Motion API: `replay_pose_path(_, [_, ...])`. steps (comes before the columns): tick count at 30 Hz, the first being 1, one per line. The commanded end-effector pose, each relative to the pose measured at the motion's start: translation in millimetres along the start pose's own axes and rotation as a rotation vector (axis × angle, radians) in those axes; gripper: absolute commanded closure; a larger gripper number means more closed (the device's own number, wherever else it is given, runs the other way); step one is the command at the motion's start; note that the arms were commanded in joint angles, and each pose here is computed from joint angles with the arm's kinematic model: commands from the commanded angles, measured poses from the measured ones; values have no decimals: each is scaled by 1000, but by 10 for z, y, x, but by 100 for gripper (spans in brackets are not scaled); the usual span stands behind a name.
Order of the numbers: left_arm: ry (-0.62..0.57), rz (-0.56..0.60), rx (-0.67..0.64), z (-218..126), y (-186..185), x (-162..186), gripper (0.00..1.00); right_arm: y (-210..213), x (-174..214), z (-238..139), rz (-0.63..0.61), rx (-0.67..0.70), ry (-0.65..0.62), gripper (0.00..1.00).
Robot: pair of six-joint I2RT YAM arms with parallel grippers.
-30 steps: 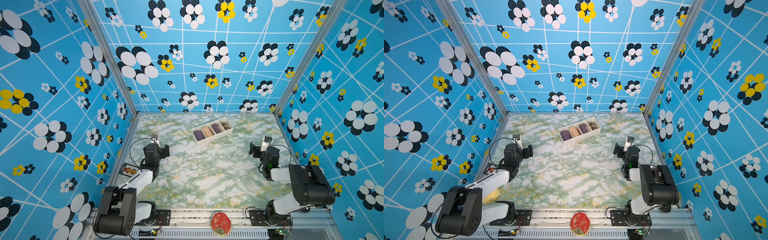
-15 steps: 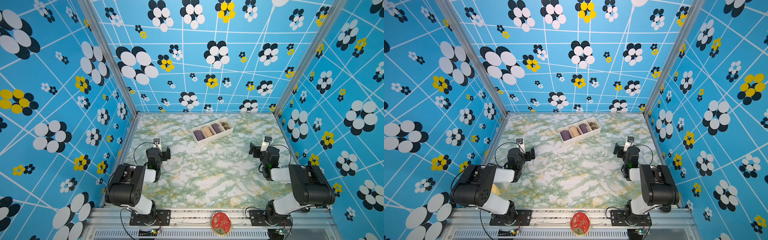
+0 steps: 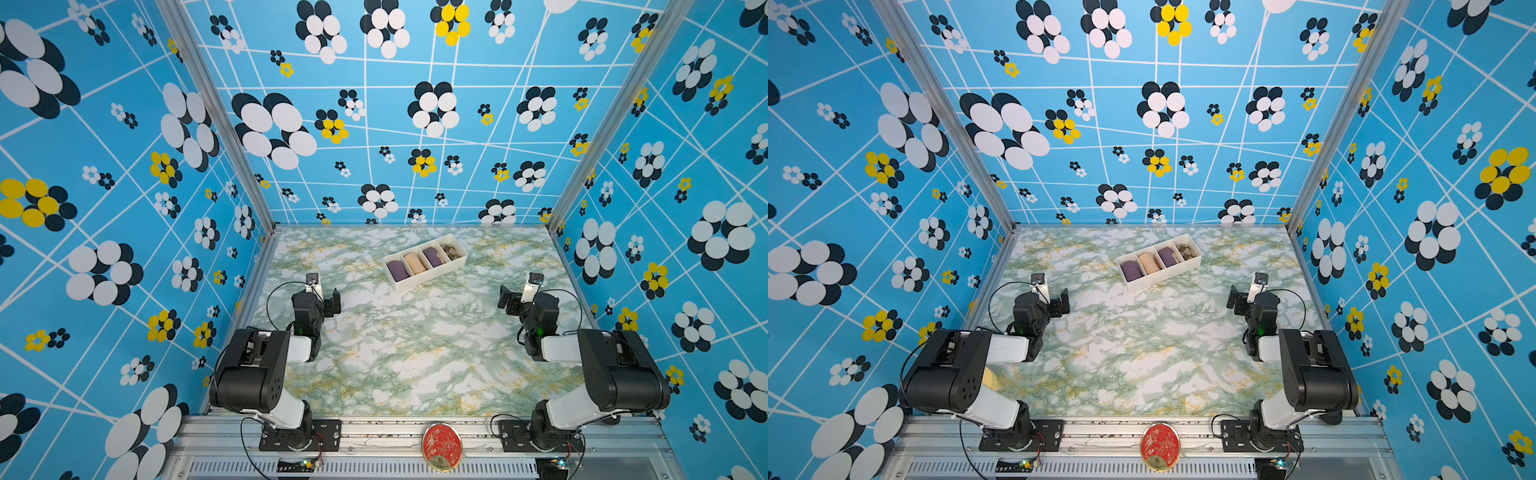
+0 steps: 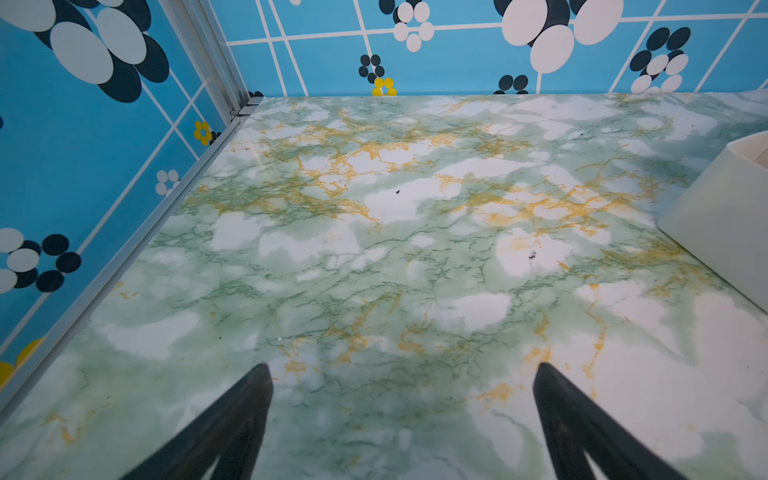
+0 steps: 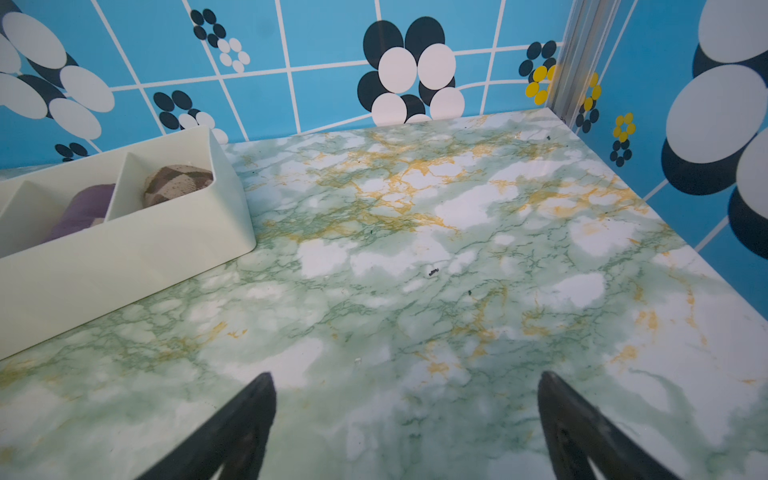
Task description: Roll the socks
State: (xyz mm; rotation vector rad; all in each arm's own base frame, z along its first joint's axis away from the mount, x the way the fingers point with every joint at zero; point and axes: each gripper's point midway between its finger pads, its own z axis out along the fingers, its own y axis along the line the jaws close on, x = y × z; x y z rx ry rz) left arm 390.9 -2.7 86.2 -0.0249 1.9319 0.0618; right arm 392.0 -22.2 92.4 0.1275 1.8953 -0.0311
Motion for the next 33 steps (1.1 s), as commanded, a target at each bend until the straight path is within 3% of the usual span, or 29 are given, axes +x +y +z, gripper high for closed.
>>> replay_pose_path(1, [-32,10,9,12,-26,-114,1,17,-40,36,-14,3,-3,0])
replay_pose_path(33, [-21,-3,35,32,-20,-114,1,35,-36,46,-25,7,4,1])
